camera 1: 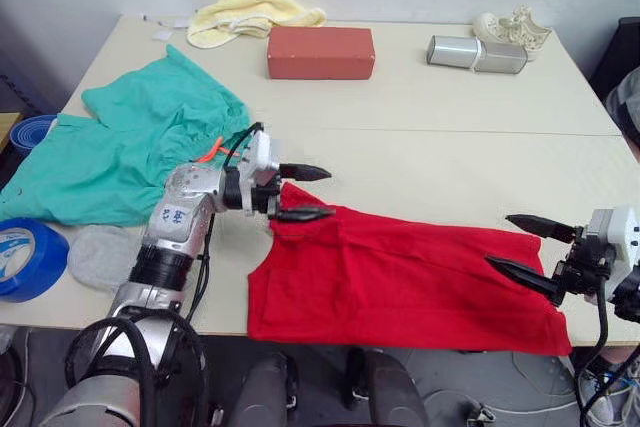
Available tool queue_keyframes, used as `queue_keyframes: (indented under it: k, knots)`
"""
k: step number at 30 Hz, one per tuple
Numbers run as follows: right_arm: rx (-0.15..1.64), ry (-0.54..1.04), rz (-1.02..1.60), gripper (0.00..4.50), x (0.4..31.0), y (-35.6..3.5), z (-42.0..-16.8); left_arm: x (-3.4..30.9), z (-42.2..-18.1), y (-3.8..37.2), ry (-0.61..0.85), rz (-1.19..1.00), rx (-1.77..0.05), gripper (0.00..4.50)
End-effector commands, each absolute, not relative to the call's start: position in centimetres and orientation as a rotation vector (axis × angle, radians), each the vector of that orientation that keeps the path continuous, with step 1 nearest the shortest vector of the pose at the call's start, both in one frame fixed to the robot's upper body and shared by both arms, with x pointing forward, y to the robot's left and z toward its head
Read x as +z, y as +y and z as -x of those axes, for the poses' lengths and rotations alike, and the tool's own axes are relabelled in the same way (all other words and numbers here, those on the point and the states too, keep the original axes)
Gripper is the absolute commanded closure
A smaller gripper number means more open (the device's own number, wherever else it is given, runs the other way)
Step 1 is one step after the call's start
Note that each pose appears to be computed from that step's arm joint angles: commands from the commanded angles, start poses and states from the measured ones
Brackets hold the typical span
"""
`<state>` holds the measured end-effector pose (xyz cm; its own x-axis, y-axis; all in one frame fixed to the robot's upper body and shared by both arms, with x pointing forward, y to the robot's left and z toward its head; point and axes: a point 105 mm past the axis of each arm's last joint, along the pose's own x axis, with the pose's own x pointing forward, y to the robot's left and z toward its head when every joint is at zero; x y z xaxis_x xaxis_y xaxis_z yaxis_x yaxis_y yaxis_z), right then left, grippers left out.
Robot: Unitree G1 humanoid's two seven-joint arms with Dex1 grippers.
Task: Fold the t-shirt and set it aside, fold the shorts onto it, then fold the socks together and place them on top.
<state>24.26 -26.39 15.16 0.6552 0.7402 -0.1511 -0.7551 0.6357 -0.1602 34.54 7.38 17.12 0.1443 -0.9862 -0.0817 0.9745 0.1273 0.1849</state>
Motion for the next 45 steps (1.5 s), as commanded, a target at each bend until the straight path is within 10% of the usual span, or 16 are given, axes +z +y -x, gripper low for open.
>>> queue_keyframes:
  k: [1,8,21,29,42,45]
  knots:
    - [0.897,0.035,0.273,0.00,15.6,-25.4,-24.3,16.7,-35.9,6.5,-0.051,-0.245,-1.363,2.27]
    - [0.899,0.022,0.278,0.00,15.4,-25.0,-24.5,14.2,-34.4,5.0,-0.059,-0.434,-1.481,4.48]
    - [0.903,0.057,0.248,0.00,14.2,-25.3,-23.9,10.5,-29.4,7.5,0.029,-0.550,-1.667,4.48]
    - [0.888,0.013,0.177,0.00,15.1,-23.8,-24.9,15.0,-31.9,7.7,-0.097,-0.286,-1.468,4.48]
    - [0.749,0.071,0.336,4.44,12.1,-22.1,-28.3,12.9,-36.1,8.1,0.056,-0.350,-1.209,4.50]
    - [0.722,0.103,0.343,4.48,11.2,-21.8,-29.0,12.2,-36.1,8.2,0.097,-0.355,-1.208,4.50]
